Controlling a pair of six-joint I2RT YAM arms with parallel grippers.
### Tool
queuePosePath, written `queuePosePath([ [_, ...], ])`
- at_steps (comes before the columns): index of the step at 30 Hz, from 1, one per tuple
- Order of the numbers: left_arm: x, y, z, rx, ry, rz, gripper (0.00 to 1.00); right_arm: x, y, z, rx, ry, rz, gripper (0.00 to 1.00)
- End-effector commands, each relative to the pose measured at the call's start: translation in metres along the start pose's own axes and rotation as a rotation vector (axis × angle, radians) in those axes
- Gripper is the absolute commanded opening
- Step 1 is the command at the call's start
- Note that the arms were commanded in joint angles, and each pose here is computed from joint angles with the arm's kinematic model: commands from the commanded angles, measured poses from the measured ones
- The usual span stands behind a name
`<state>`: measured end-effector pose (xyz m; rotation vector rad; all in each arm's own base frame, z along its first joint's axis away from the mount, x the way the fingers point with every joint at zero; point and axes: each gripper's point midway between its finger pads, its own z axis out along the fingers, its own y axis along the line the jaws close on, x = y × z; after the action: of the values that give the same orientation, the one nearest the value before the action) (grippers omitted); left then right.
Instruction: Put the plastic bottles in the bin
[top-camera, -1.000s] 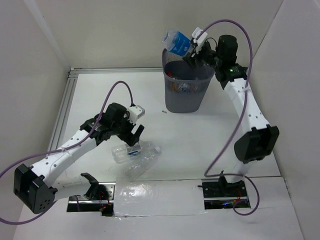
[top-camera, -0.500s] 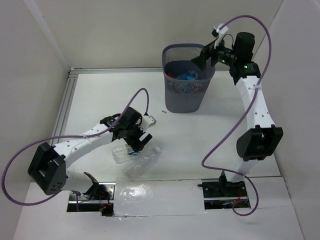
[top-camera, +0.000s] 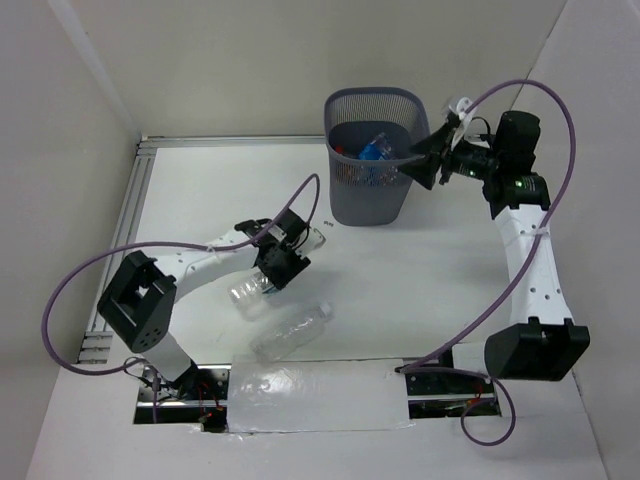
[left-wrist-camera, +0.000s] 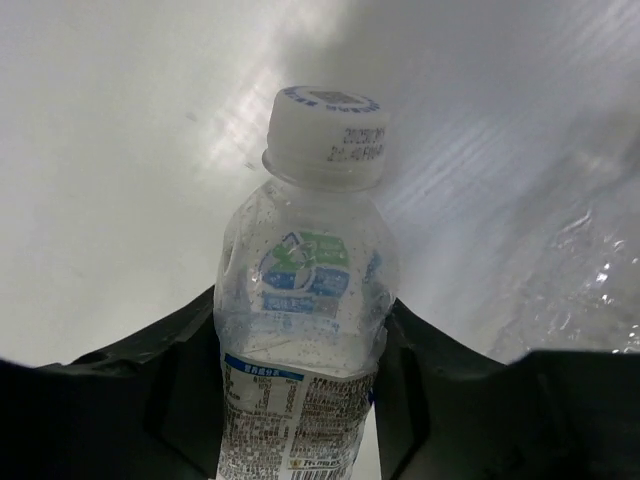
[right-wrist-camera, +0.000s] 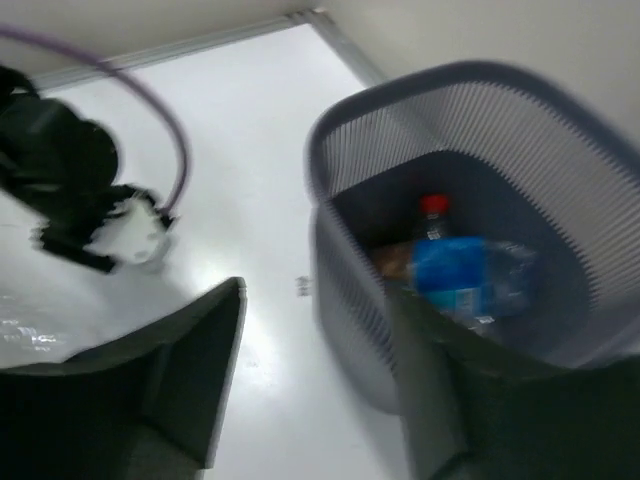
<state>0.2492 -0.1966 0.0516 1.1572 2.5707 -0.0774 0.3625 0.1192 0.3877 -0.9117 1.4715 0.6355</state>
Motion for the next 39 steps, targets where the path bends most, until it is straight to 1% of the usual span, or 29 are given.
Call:
queuePosePath([
  [1, -0.060, 0.031, -0.055, -0.130, -0.220, -0.062, 0.38, 0.010, 0.043, -0.015, -0.137, -0.007, -0.050, 0.59],
  [2, -0.074, 0.037, -0.076, -0.142, -0.289, -0.085, 0.36, 0.015, 0.052, -0.017, -0.168, -0.007, -0.057, 0.39],
  [3, -0.099, 0.040, -0.103, -0.141, -0.380, -0.090, 0.35, 0.016, 0.058, -0.021, -0.173, -0.005, -0.126, 0.10],
  [4, -0.111, 0.044, -0.120, -0.138, -0.436, -0.109, 0.33, 0.032, 0.070, -0.024, -0.201, 0.018, -0.090, 0.02],
  [5, -0.127, 0.044, -0.139, -0.132, -0.504, -0.109, 0.28, 0.039, 0.076, -0.027, -0.211, 0.029, -0.103, 0.00],
  [6, -0.151, 0.043, -0.176, -0.112, -0.624, -0.104, 0.27, 0.042, 0.082, -0.032, -0.222, 0.025, -0.233, 0.00],
  [7, -0.171, 0.042, -0.201, -0.099, -0.725, -0.097, 0.26, 0.060, 0.094, -0.035, -0.248, 0.052, -0.209, 0.08],
  [8, -0.192, 0.039, -0.238, -0.068, -0.844, -0.091, 0.04, 0.067, 0.099, -0.036, -0.262, 0.054, -0.290, 0.21],
  [9, -0.205, 0.038, -0.257, -0.056, -0.916, -0.091, 0.02, 0.068, 0.110, -0.039, -0.270, 0.056, -0.330, 0.39],
  [10, -0.226, 0.037, -0.286, -0.044, -1.037, -0.072, 0.01, 0.085, 0.114, -0.041, -0.272, 0.083, -0.322, 0.67],
  [11, -0.237, 0.031, -0.307, -0.011, -1.114, -0.042, 0.01, 0.089, 0.119, -0.041, -0.278, 0.084, -0.342, 0.73],
  [14, -0.271, 0.030, -0.359, 0.020, -1.319, -0.015, 0.00, 0.103, 0.134, -0.041, -0.292, 0.095, -0.350, 0.74],
  [15, -0.286, 0.031, -0.384, 0.042, -1.444, -0.014, 0.00, 0.108, 0.138, -0.039, -0.306, 0.105, -0.346, 0.74],
  [18, -0.316, 0.030, -0.394, 0.077, -1.594, -0.004, 0.00, 0.117, 0.149, -0.040, -0.333, 0.123, -0.316, 0.74],
  [19, -0.325, 0.036, -0.412, 0.096, -1.700, -0.033, 0.03, 0.116, 0.152, -0.038, -0.348, 0.118, -0.328, 0.74],
  [21, -0.353, 0.048, -0.382, 0.119, -1.707, -0.085, 0.09, 0.122, 0.157, -0.038, -0.358, 0.129, -0.320, 0.76],
  [22, -0.364, 0.055, -0.393, 0.140, -1.751, -0.129, 0.12, 0.120, 0.161, -0.039, -0.363, 0.125, -0.320, 0.79],
  [23, -0.375, 0.061, -0.384, 0.139, -1.747, -0.159, 0.16, 0.123, 0.159, -0.036, -0.360, 0.128, -0.341, 0.81],
  [24, -0.396, 0.066, -0.343, 0.149, -1.696, -0.190, 0.19, 0.126, 0.157, -0.036, -0.348, 0.137, -0.352, 0.82],
  [25, -0.405, 0.074, -0.357, 0.125, -1.742, -0.205, 0.28, 0.125, 0.162, -0.033, -0.362, 0.136, -0.349, 0.82],
  [27, -0.419, 0.084, -0.342, 0.097, -1.725, -0.244, 0.39, 0.132, 0.162, -0.031, -0.356, 0.152, -0.358, 0.84],
  [29, -0.433, 0.093, -0.329, 0.030, -1.712, -0.285, 0.70, 0.136, 0.164, -0.029, -0.362, 0.159, -0.366, 0.90],
  [30, -0.434, 0.097, -0.324, 0.005, -1.689, -0.293, 0.94, 0.140, 0.167, -0.028, -0.373, 0.168, -0.362, 0.92],
  [31, -0.433, 0.100, -0.332, -0.014, -1.698, -0.297, 1.00, 0.139, 0.172, -0.026, -0.391, 0.163, -0.366, 0.96],
  [35, -0.415, 0.100, -0.358, -0.028, -1.704, -0.264, 1.00, 0.149, 0.186, -0.011, -0.464, 0.139, -0.420, 0.99],
  [36, -0.396, 0.095, -0.376, -0.033, -1.700, -0.244, 1.00, 0.153, 0.197, -0.001, -0.512, 0.122, -0.470, 0.99],
  [37, -0.382, 0.092, -0.415, -0.036, -1.759, -0.236, 1.00, 0.155, 0.192, 0.003, -0.503, 0.128, -0.479, 0.99],
  [38, -0.370, 0.089, -0.388, -0.031, -1.681, -0.246, 1.00, 0.159, 0.212, 0.013, -0.572, 0.119, -0.504, 0.99],
  [39, -0.333, 0.088, -0.437, -0.061, -1.736, -0.247, 1.00, 0.170, 0.213, 0.027, -0.588, 0.139, -0.539, 0.99],
])
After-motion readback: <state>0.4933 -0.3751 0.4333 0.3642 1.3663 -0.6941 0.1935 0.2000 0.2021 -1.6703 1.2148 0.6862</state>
